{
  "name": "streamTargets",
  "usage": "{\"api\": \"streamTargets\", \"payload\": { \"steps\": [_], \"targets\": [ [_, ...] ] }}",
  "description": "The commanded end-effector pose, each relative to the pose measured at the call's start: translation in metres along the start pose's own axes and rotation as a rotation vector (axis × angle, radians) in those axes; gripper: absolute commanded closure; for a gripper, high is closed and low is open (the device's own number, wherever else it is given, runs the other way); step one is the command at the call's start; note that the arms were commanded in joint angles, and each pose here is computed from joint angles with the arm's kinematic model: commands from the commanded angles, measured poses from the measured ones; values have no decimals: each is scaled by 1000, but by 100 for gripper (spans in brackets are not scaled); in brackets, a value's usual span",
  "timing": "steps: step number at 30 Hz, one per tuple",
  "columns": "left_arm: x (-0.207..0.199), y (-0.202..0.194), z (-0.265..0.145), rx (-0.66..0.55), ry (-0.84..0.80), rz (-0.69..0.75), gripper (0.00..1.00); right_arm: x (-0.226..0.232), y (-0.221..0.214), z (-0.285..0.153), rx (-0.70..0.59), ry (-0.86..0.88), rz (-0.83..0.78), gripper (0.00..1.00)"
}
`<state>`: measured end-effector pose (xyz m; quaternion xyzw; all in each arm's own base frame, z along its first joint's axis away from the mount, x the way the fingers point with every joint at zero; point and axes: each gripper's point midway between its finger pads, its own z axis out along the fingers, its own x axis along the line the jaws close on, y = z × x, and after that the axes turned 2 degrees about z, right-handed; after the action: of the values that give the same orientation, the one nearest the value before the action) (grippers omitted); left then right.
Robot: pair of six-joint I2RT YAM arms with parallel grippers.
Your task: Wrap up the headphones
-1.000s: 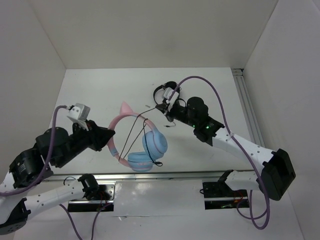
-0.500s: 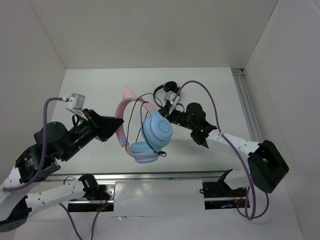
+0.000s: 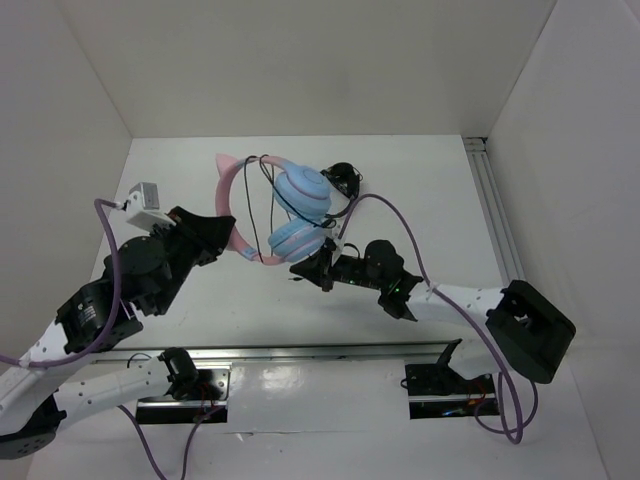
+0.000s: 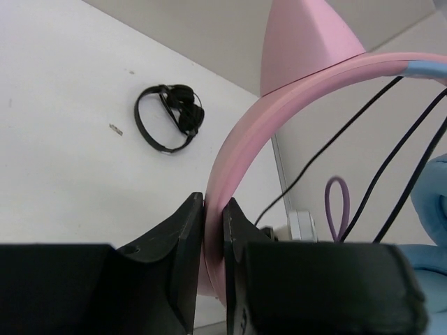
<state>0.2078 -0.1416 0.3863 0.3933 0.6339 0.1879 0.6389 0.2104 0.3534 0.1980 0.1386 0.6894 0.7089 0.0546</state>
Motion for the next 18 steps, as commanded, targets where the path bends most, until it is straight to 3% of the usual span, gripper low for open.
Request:
{"api": "streamTargets", "payload": {
  "steps": [1,12,18],
  "targets": [
    [-19,59,-4,-205,-9,-243,100,17,24,3,-99,17,-32,100],
    [3,62,5,-276,133,-270,100,103,6,1,-55,168,-25,100],
    [16,50,15,-294,209,-293,100,129,-3,18,-10,154,-44,100]
  ]
}}
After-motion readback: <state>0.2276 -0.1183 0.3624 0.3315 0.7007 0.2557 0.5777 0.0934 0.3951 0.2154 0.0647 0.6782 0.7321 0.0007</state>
